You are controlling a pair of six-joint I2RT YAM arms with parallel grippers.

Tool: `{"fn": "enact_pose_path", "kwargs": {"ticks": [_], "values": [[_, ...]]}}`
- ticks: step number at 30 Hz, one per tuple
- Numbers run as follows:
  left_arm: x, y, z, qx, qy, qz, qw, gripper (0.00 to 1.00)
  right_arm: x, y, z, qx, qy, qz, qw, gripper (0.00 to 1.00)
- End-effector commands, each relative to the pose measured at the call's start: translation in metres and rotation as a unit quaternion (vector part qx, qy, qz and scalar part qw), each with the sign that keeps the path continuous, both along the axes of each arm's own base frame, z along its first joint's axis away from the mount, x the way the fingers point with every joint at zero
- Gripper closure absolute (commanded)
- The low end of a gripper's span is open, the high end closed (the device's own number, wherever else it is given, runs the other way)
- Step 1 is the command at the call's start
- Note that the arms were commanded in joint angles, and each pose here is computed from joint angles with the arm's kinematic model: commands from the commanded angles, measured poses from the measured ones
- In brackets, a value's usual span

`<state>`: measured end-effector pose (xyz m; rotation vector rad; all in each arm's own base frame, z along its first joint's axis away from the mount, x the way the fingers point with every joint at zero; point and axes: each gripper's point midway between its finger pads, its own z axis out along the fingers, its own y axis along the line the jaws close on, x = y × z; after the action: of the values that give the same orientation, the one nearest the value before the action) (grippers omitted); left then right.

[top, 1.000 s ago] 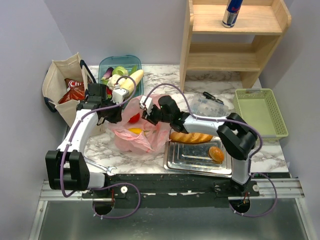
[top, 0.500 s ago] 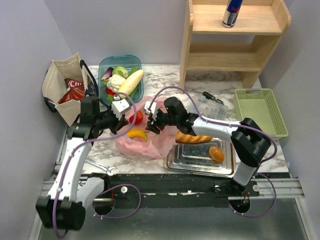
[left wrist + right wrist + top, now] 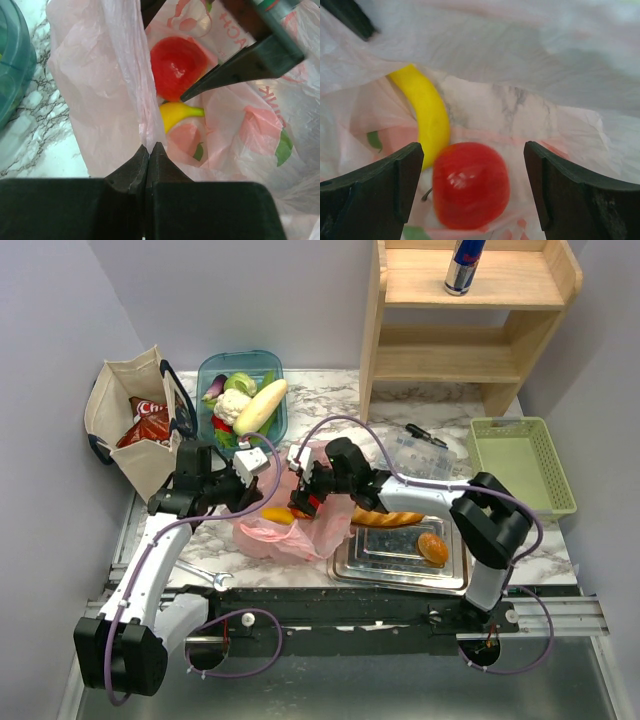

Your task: Untie the knot of the grocery bags and take out the mixed food

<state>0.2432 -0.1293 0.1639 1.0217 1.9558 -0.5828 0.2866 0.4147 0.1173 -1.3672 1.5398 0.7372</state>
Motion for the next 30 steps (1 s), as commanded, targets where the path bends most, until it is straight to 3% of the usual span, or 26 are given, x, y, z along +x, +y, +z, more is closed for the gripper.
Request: {"fn": "enact_pose_path", "kwargs": {"ticks": [1,11,16,19,27,29,30], "values": [[0.009,0.001,0.012,-0.002,-0.023,0.007,1.000,1.00,0.018,0.013,-0.014,-0.011,-0.012,-0.013,1.000,0.11],[0.009,0.005,0.002,0.013,-0.016,0.008,1.000,1.00,-0.010,-0.008,-0.064,-0.084,0.036,0.030,0.995,0.09],[0.012,0.007,0.000,0.019,-0.013,0.012,1.000,1.00,-0.012,-0.012,-0.073,-0.099,0.036,0.035,0.994,0.19],[0.016,0.008,0.000,0.023,-0.013,0.016,1.000,1.00,-0.005,-0.013,-0.079,-0.118,0.036,0.026,0.992,0.10],[0.019,0.009,0.002,0.025,-0.015,0.019,0.999,1.00,-0.004,-0.018,-0.087,-0.152,0.041,0.033,0.987,0.09],[0.020,0.009,0.002,0.027,-0.016,0.019,0.999,1.00,-0.005,-0.020,-0.087,-0.160,0.046,0.034,0.985,0.11],[0.020,0.009,0.001,0.028,-0.014,0.020,0.999,1.00,-0.008,-0.021,-0.087,-0.164,0.047,0.041,0.984,0.21]]}}
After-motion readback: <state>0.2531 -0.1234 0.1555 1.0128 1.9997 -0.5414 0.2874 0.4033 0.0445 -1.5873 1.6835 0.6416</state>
